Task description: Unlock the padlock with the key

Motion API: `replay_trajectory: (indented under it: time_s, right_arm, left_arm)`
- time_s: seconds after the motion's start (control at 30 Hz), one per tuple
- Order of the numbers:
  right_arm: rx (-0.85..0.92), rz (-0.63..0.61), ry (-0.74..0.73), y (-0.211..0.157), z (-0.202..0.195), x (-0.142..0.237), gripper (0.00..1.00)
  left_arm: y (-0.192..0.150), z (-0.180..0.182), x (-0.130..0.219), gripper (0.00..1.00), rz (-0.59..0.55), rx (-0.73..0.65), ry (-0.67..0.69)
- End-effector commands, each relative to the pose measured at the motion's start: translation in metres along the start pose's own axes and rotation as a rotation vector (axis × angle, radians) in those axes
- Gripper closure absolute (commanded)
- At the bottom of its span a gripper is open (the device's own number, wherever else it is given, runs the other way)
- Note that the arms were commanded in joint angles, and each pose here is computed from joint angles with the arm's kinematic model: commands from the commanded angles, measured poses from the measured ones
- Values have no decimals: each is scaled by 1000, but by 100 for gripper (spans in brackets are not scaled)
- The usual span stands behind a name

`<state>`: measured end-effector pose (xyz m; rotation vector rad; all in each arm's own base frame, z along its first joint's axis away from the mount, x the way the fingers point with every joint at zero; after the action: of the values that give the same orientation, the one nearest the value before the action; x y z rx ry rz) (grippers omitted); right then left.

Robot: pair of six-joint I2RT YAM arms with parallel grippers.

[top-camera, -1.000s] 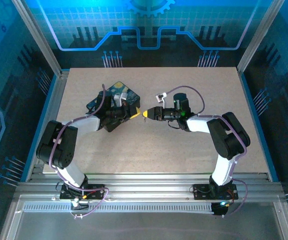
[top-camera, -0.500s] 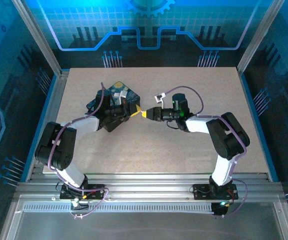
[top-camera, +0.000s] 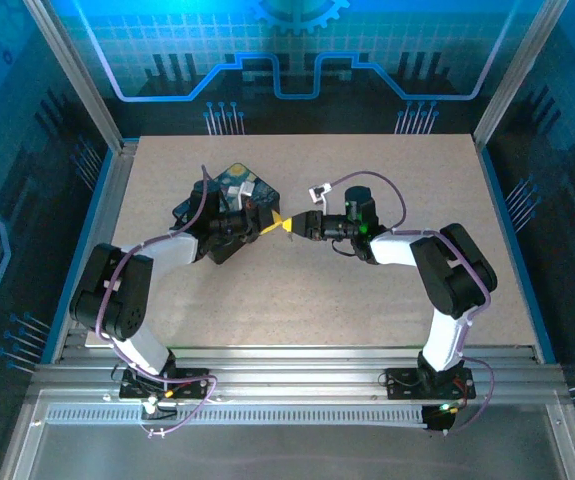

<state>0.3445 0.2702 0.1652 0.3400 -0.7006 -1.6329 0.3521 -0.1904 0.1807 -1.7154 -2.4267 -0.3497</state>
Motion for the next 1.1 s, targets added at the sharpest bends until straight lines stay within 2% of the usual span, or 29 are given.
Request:
replay_trajectory:
  time_s: [0.0,0.27,0.47,0.57,0.63,0.77,1.07]
  right_arm:
    - [12,-15,13,4,-1,0,83]
    - [33,-16,41,2,4,2,100]
    - [41,-47,57,2,7,11,100]
    - [38,-50,29,-1,4,16,100]
    - [37,-34,8,-4,0,18,100]
    - [47,-16,-20,-9,-3,24,100]
    - [64,54,-151,-13,-15,35,100]
  left_arm:
    - [-5,-5,5,100,22,-24,-22]
    - [-2,-3,3,100,18,-13,-24]
    - [5,9,6,99,-21,24,7]
    - [8,13,8,64,-46,40,32]
    - [10,14,10,51,-68,43,62]
    - [10,20,18,43,-119,48,169]
    - [-10,57,34,37,-306,78,655]
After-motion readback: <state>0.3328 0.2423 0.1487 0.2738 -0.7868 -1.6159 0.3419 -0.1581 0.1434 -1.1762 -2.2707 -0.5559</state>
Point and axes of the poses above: each hand's point on the last joint's axis, 136 mm out from that joint toward the fingers, its own x axis back along the fingers, its own z axis along the line the jaws close on, y = z × x, the point moved 5 cm from there along x, back along the fingers, and after that the axes turned 9 degrees about x, right-handed, at the moved point
